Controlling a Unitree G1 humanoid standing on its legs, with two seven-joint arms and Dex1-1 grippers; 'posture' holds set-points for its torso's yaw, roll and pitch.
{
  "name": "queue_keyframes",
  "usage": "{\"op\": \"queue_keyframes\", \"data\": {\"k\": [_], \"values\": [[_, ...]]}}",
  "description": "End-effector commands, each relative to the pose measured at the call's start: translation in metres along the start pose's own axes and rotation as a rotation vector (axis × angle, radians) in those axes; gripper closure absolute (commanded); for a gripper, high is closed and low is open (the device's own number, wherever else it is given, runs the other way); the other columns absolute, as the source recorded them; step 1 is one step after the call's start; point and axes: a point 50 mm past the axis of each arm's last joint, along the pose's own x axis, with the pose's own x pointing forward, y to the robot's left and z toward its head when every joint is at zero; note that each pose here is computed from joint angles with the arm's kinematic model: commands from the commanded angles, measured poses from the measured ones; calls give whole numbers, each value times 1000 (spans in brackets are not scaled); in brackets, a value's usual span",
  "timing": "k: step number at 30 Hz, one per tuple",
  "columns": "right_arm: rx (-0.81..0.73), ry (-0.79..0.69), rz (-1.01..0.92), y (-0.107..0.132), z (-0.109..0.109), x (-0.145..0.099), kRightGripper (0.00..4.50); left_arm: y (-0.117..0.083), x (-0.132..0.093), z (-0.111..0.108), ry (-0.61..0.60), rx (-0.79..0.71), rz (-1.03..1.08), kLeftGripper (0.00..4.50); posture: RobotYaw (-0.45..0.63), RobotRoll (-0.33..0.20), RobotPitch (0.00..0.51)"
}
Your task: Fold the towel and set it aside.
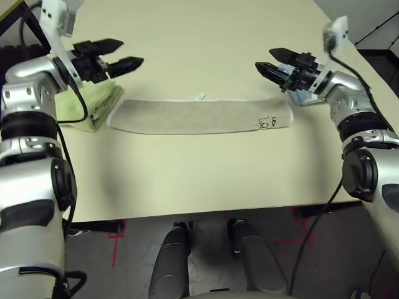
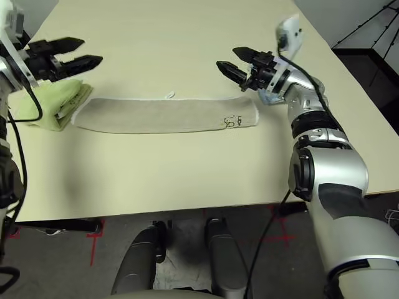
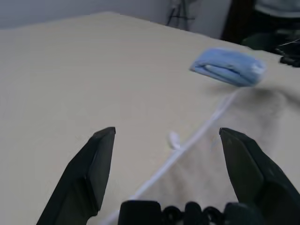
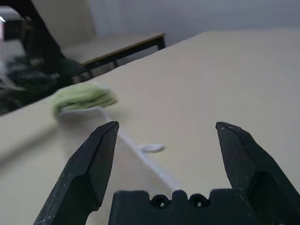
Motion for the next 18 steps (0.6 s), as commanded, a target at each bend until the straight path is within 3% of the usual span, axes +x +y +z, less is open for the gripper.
{"op": "queue_keyframes", "data": {"k": [1, 10, 18], "values": [[98, 11, 44, 6, -7, -5, 14, -17, 2, -1, 13, -24, -86, 0, 2, 0, 216], [382, -38, -37, 22, -19, -19, 14, -38, -6, -33, 192, 2, -171, 0, -8, 0, 216], [583, -116, -184, 44, -25, -52, 14, -44, -9, -62, 152, 116, -15, 0, -20, 0, 211]]}}
